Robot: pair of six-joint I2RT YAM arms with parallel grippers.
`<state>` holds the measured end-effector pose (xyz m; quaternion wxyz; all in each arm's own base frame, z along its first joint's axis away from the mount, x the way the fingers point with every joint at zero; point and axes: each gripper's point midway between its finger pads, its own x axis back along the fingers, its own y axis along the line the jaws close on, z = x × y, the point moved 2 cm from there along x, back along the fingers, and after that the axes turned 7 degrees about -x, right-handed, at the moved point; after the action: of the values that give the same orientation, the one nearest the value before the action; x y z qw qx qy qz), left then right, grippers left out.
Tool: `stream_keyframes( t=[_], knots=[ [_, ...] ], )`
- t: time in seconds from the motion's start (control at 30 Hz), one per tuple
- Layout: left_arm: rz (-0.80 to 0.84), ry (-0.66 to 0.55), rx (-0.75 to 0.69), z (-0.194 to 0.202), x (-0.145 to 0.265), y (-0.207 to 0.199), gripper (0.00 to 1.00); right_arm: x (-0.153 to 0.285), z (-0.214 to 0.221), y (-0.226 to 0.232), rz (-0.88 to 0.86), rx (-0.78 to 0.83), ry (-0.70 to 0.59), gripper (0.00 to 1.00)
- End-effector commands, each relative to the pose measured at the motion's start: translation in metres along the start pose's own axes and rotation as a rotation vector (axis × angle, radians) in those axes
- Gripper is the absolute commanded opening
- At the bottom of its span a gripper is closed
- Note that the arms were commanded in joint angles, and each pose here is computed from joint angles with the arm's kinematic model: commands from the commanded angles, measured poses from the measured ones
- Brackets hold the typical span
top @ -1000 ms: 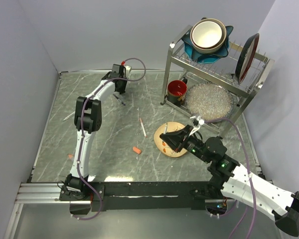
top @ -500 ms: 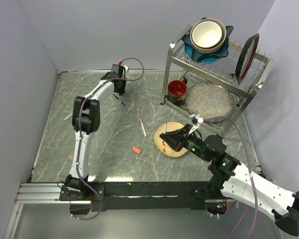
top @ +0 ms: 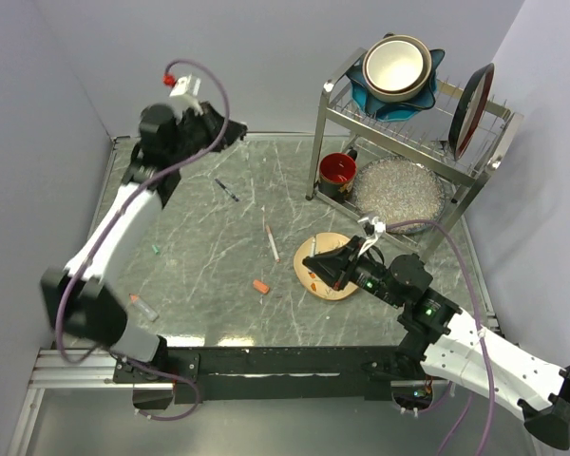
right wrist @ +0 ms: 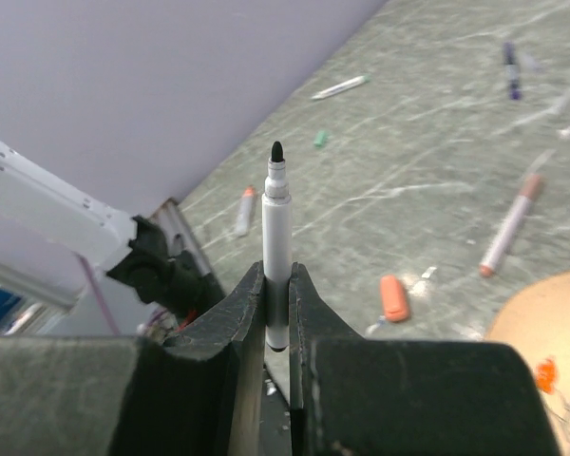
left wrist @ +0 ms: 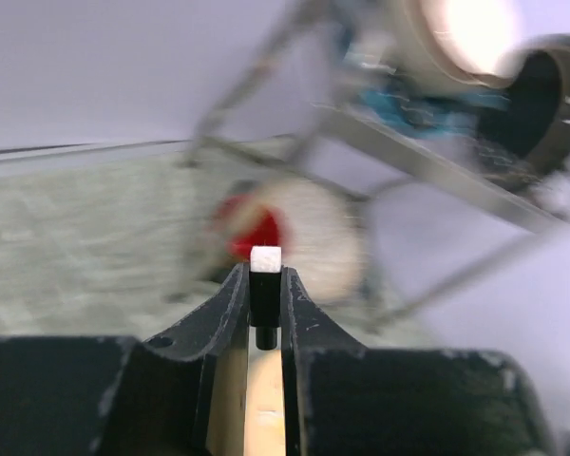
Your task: Insert the pens into the pen caps
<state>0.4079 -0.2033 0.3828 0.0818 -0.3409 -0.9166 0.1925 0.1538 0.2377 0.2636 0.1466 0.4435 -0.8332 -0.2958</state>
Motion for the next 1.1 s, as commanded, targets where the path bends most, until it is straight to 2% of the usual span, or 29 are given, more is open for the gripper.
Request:
stream_keyframes(
  t=[0.0, 0.03, 0.07, 0.1, 0.17, 0.27, 0.33, 0.73, 1.07],
  knots=[
    [0.249, 0.005, 0.175, 0.035, 0.032, -0.059, 0.01, -0.007, -0.002, 0.027, -0.152, -0.024, 0.013, 0.0],
    [0.28, -0.002, 0.193, 0.041, 0.04, -0.074, 0.01, -0.008, 0.003, 0.028, -0.173, -0.034, 0.036, 0.0],
    [0.32, -0.062, 0.173, 0.031, 0.057, -0.092, 0.01, -0.013, 0.005, 0.029, -0.184, -0.044, 0.043, 0.0],
    [0.316, -0.047, 0.199, 0.052, 0.063, -0.092, 0.01, -0.014, 0.008, 0.031, -0.195, -0.061, 0.05, 0.0],
    [0.363, -0.102, 0.227, 0.053, 0.084, -0.118, 0.01, -0.02, 0.013, 0.032, -0.219, -0.076, 0.061, 0.0],
    [0.399, -0.122, 0.291, 0.079, 0.102, -0.131, 0.01, -0.027, 0.021, 0.041, -0.242, -0.082, 0.074, 0.0],
    [0.432, -0.118, 0.317, 0.083, 0.11, -0.141, 0.01, -0.035, 0.031, 0.046, -0.245, -0.074, 0.114, 0.0],
    [0.488, -0.17, 0.299, 0.092, 0.136, -0.156, 0.01, -0.054, 0.036, 0.052, -0.247, -0.088, 0.134, 0.0],
    [0.526, -0.264, 0.302, 0.091, 0.152, -0.159, 0.01, -0.053, 0.029, 0.062, -0.28, -0.107, 0.112, 0.0]
  ],
)
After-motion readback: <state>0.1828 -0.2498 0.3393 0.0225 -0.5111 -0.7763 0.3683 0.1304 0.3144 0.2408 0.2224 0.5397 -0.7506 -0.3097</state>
